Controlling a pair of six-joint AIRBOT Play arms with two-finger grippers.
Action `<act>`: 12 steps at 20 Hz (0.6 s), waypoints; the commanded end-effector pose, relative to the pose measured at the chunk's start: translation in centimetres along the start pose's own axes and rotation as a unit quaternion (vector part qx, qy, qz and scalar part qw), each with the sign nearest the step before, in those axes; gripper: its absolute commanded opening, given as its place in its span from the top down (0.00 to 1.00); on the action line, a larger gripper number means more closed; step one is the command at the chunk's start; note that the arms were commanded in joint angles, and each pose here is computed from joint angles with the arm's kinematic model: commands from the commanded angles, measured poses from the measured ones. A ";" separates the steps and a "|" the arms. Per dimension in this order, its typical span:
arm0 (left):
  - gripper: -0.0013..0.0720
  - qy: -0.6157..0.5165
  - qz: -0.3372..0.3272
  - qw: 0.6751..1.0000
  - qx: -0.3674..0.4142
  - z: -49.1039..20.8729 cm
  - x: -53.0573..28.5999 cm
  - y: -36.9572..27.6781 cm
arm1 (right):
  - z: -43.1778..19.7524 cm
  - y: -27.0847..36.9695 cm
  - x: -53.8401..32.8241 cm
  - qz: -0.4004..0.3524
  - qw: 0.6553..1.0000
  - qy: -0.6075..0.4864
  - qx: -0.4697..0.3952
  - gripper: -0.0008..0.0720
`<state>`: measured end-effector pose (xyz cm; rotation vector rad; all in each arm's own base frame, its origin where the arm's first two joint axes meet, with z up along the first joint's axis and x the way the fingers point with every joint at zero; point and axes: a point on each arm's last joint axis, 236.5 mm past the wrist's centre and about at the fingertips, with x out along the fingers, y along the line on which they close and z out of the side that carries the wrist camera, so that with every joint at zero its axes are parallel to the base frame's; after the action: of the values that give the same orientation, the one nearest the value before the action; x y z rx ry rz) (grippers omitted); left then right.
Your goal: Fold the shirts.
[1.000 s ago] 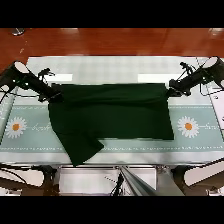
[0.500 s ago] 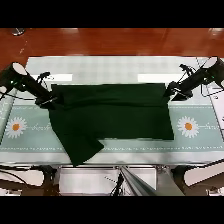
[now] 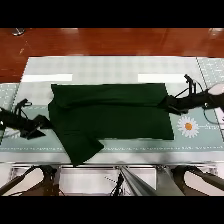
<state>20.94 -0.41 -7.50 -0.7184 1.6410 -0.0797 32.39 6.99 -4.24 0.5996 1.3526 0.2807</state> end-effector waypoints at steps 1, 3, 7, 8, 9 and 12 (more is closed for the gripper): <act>0.02 -0.025 -0.028 0.999 -0.027 -2.2 2.8 0.1 | -2.0 1.9 0.8 0.042 0.998 -0.037 0.020 0.14; 0.02 -0.026 -0.062 0.997 -0.027 -2.8 4.6 -1.4 | -2.0 2.8 0.6 0.060 0.997 -0.038 0.022 0.14; 0.02 -0.042 -0.089 0.995 -0.015 -3.1 7.4 -3.3 | -1.4 3.3 0.1 0.077 0.995 -0.049 0.034 0.14; 0.03 -0.047 -0.082 0.996 -0.008 -3.0 7.7 -3.3 | -1.0 2.5 -0.5 0.074 0.995 -0.053 0.043 0.14; 0.11 -0.049 -0.077 0.996 -0.001 -2.9 7.9 -3.4 | -0.7 1.0 -1.5 0.065 0.995 -0.055 0.052 0.14; 0.95 -0.047 -0.078 0.996 0.017 -3.1 8.0 -3.7 | -4.5 -7.0 -3.9 -0.025 0.995 0.006 0.098 0.14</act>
<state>19.01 -7.98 -11.82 -0.8284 1.5175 -0.1748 30.47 4.75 -3.59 0.7622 1.2677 0.2194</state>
